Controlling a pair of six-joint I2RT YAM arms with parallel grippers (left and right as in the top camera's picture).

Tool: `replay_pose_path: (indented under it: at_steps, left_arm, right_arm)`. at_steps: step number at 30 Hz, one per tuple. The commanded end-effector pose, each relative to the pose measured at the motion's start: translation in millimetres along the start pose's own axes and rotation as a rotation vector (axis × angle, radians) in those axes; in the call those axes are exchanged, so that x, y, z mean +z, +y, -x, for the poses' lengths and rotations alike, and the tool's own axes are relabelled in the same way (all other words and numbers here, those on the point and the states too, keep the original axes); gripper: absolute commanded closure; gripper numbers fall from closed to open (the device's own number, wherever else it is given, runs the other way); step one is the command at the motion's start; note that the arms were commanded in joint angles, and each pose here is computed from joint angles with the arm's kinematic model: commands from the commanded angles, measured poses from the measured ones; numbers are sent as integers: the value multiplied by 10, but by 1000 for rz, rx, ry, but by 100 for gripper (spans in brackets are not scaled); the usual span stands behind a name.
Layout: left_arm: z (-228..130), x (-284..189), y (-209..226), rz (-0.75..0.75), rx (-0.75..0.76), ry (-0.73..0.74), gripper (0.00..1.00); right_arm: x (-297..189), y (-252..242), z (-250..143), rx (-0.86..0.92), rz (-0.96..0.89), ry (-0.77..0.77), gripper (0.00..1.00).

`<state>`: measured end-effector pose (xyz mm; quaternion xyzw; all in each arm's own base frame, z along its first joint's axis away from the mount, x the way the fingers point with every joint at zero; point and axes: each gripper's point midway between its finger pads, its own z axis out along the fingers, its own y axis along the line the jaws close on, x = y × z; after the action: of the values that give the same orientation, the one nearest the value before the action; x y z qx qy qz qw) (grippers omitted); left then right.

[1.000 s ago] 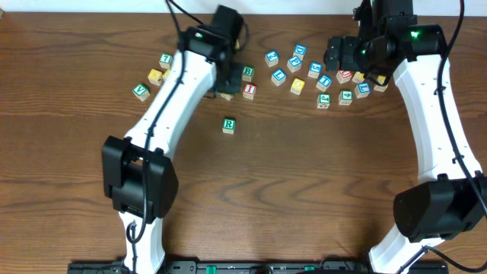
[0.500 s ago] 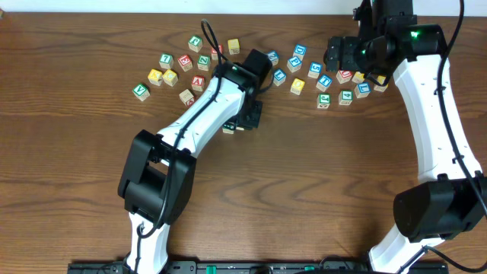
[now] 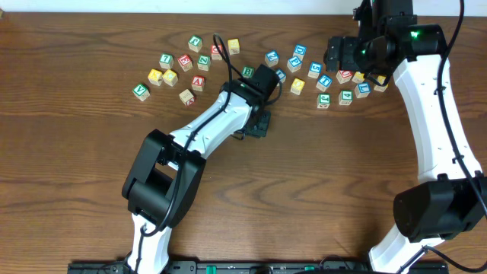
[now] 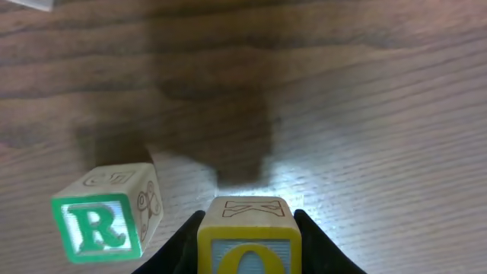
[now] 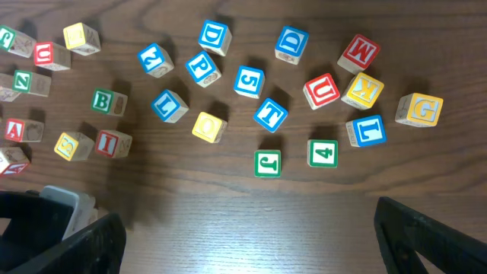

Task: Spell out ROBOT

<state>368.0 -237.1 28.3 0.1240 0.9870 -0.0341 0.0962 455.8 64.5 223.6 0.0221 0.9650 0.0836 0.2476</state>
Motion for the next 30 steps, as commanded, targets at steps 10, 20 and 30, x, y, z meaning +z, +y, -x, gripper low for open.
replay_pose_path:
  at_steps: [10,20,30]
  left_arm:
    - [-74,208,7,-8,-5,-4,69]
    - [-49,285,-3,-17,-6,-32,68]
    - [13,328,99,34,-11,-64,68]
  right_arm:
    - [-33,53,39,0,3,-14,1]
    - [-33,50,39,1,3,-14,1]
    - [-33,49,38,1,3,-13,1]
